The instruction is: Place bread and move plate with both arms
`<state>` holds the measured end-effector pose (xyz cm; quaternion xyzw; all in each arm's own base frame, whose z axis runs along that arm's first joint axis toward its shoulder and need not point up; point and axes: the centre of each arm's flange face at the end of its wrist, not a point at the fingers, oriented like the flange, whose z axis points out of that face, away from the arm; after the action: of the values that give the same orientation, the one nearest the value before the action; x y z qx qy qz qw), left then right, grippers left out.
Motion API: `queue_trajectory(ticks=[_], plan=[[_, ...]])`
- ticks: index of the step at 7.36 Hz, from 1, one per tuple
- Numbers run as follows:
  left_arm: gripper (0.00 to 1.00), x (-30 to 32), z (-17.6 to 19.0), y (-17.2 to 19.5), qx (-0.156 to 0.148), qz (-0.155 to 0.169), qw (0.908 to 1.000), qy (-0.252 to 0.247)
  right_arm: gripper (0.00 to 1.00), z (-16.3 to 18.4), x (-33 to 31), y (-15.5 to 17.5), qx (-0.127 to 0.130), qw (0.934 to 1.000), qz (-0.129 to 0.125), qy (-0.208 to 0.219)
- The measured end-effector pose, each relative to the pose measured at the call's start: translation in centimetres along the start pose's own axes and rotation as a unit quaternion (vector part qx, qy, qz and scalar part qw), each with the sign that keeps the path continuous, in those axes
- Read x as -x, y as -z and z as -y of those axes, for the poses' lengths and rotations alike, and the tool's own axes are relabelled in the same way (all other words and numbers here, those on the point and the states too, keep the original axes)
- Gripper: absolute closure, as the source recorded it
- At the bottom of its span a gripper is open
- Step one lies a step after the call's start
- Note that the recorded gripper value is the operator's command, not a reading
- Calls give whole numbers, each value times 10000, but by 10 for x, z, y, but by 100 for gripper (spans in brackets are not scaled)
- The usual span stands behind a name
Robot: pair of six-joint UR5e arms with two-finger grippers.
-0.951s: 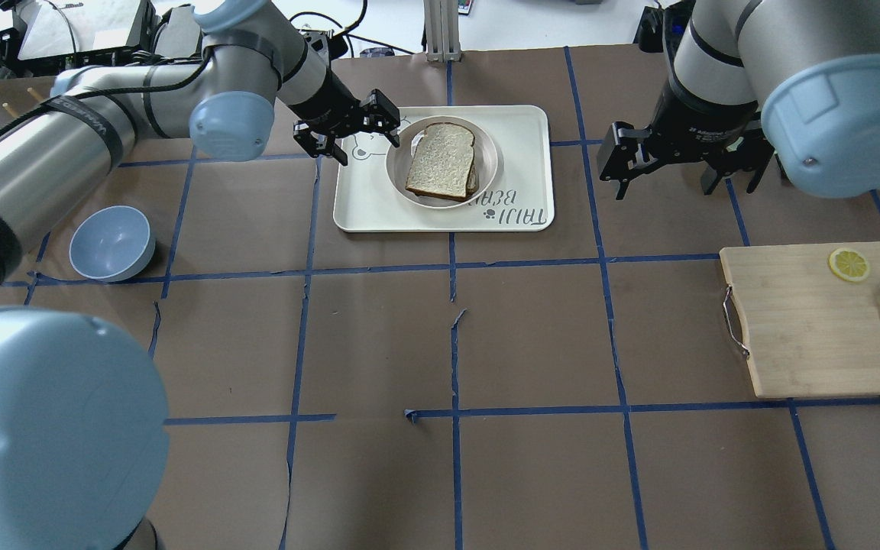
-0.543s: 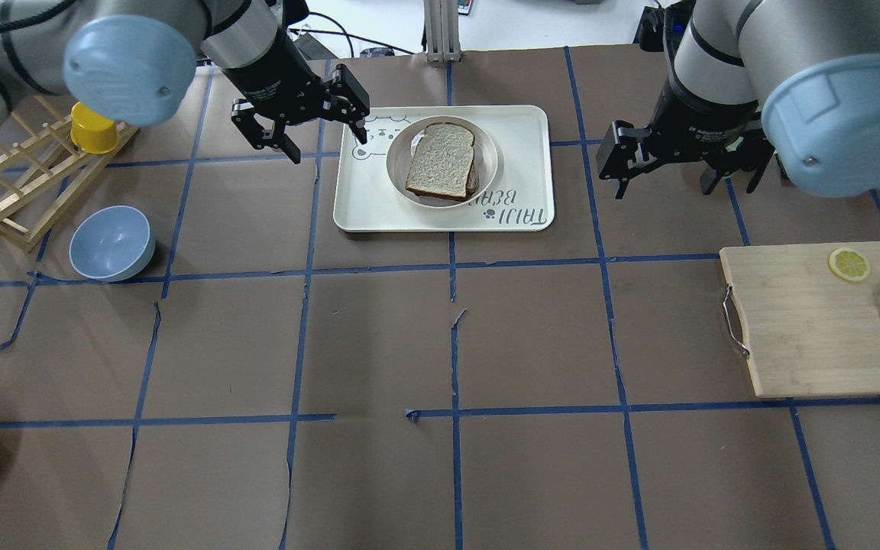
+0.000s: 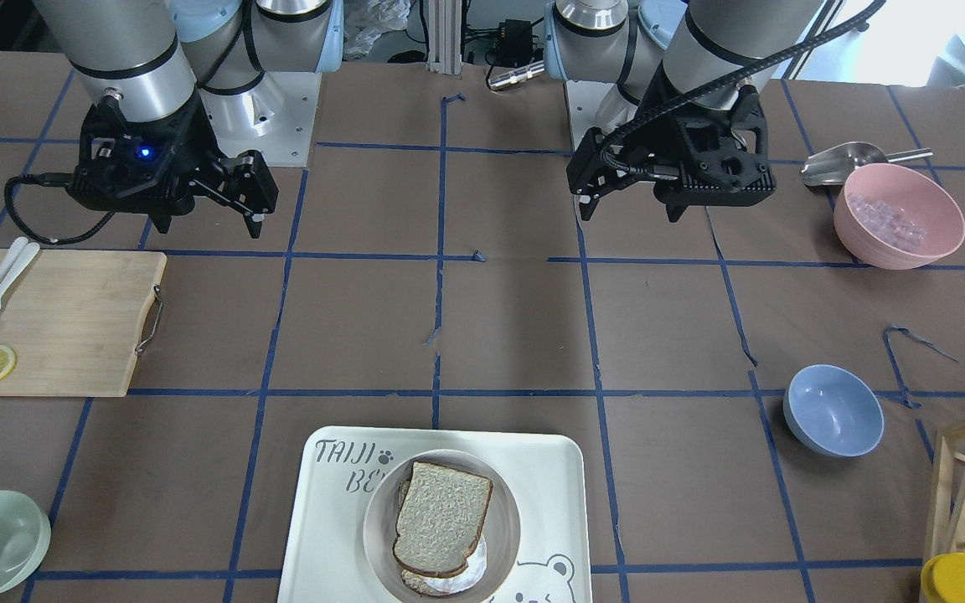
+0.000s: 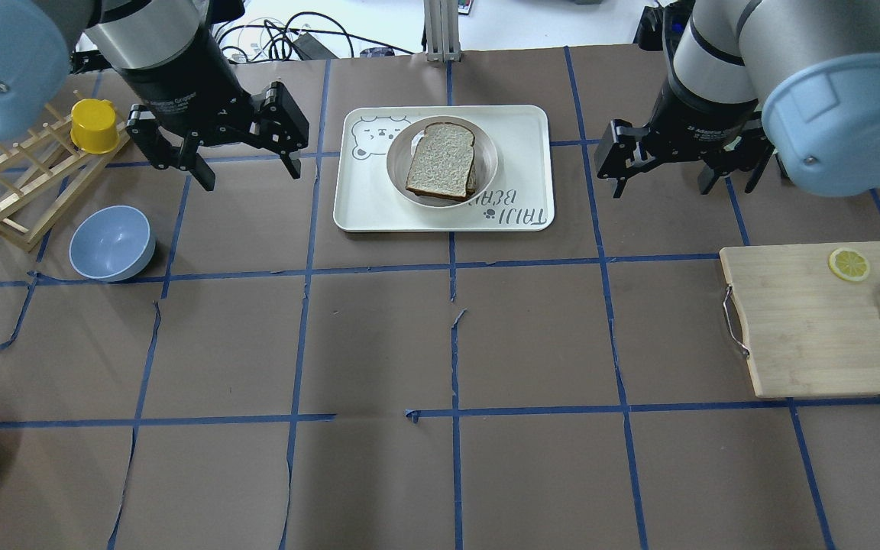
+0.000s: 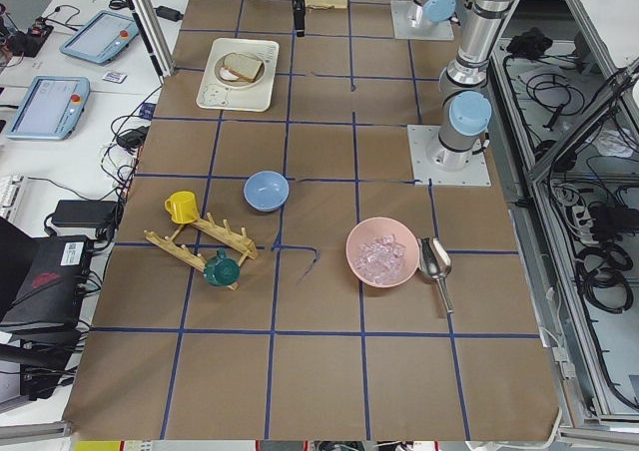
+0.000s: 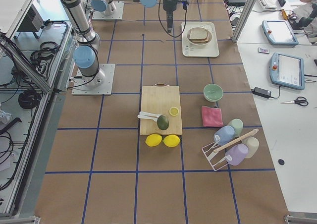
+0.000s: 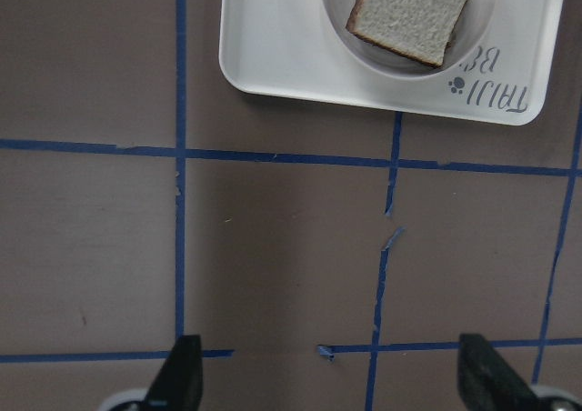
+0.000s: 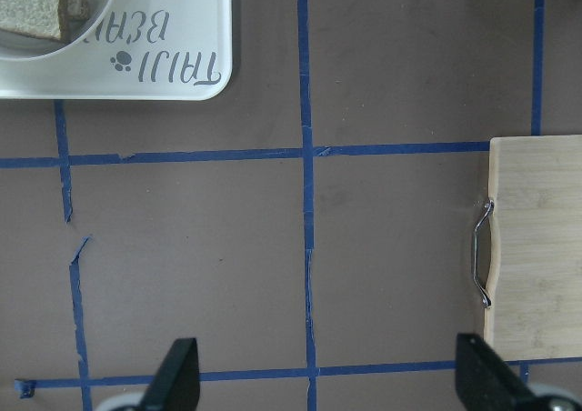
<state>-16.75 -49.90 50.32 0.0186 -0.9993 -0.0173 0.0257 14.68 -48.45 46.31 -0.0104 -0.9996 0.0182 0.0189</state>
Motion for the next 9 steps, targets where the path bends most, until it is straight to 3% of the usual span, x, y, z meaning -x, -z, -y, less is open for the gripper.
queue_trajectory(ticks=[2,4,9], plan=[[0,4,3,-6,-295,122,9977,-593,0,0,0,0,-8,10000,-1,2],[0,6,12,-5,-707,152,9942,-799,0,0,0,2,-18,10000,7,10],[0,6,13,2,-852,157,9933,-766,0,1,0,4,-44,10000,22,9]])
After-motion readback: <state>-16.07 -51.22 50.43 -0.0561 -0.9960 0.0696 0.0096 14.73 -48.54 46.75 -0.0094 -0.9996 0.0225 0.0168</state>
